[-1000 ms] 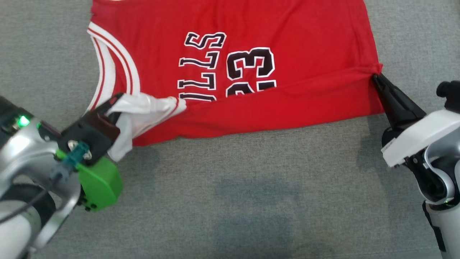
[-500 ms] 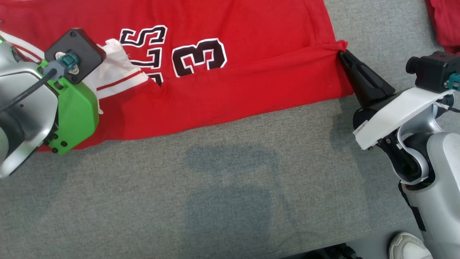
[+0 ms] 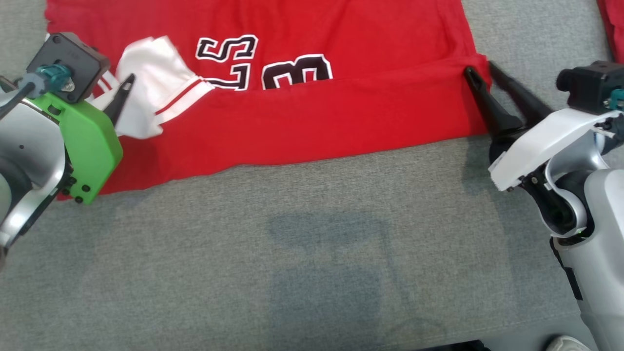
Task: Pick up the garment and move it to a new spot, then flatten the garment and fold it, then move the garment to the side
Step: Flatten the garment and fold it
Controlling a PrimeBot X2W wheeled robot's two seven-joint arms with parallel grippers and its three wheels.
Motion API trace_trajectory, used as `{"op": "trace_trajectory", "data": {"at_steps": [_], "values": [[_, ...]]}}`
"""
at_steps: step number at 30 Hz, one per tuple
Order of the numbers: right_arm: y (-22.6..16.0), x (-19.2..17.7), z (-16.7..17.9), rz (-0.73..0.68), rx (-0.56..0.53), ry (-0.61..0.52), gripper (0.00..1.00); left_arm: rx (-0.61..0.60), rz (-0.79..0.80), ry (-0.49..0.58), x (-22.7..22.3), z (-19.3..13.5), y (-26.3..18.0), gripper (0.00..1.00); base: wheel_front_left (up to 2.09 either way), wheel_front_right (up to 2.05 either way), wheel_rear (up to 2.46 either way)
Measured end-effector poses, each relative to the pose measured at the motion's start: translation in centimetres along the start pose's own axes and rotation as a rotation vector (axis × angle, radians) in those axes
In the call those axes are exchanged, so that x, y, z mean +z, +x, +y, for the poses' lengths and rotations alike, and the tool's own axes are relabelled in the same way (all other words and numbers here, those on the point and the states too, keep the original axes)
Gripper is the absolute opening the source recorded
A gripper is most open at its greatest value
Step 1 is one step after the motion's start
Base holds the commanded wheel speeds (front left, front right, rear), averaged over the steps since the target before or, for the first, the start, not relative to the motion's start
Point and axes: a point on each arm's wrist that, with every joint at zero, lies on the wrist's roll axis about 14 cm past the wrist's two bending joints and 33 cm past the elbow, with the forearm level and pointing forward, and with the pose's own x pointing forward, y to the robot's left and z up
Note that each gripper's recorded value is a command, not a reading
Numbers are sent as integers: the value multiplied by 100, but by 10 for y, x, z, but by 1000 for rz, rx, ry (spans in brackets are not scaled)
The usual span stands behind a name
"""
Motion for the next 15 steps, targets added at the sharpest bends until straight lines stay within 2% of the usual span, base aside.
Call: {"op": "trace_trajectory", "data": {"at_steps": [6,8,10,13,15], "values": [[-5,13,-5,-63,-21,1,100,115,-72,-175,1,19,-17,100,0,0,0],[-14,17,-10,-88,-40,9,100,170,-105,-271,-1,26,-28,100,0,0,0],[-26,17,-11,-97,-55,20,100,203,-134,-387,-7,22,-40,100,0,0,0],[-43,3,-15,-57,-83,39,100,205,-133,-586,-31,-4,-52,100,0,0,0],[-49,-10,-17,-17,-95,53,100,212,-101,-662,-53,-21,-58,100,0,0,0]]}}
